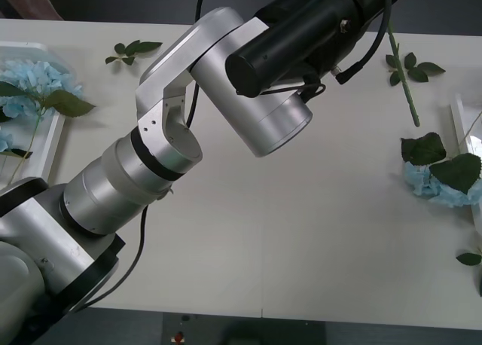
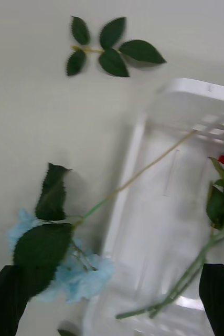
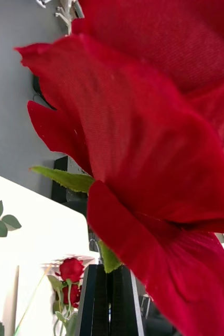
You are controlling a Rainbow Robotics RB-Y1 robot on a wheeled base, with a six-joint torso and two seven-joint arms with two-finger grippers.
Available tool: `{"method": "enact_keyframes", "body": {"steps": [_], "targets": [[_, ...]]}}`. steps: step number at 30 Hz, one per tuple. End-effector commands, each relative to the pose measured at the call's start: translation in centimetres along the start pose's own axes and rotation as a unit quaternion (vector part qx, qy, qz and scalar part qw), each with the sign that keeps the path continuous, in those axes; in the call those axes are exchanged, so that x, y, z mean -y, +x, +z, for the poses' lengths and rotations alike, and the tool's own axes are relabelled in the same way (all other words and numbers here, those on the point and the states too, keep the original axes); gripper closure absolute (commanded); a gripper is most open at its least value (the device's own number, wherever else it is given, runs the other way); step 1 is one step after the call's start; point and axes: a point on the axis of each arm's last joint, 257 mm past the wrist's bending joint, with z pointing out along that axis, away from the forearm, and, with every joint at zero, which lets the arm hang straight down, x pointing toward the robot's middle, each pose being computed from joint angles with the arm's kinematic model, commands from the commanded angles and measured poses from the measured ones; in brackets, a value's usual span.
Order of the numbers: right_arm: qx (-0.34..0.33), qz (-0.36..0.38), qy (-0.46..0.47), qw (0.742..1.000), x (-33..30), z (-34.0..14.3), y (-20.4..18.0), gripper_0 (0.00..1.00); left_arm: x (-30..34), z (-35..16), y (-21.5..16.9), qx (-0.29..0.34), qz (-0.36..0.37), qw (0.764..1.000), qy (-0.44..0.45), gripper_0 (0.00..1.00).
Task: Put the red flowers into the right box and the blue flowers into the left box
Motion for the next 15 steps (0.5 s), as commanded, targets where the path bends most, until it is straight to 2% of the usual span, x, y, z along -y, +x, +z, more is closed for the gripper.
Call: {"method": "enact_keyframes", "body": {"steps": [1, 10, 15], "targets": [[0.042, -0.084, -0.036, 0.995, -2.5, -3.2, -3.8, 0.06, 4.3, 0.2, -0.7, 0.005, 0.009, 0.999, 0.039, 1.0], [0.089, -0.138, -0.177, 0.97, -10.8, -6.7, -7.0, 0.06, 4.5, 0.2, -0.5, 0.003, 0.0, 0.999, 0.04, 1.0], [0.101, -0.143, -0.235, 0.956, -14.1, -7.8, -7.8, 0.06, 4.5, 0.2, -0.5, 0.003, 0.0, 0.999, 0.04, 1.0]]}}
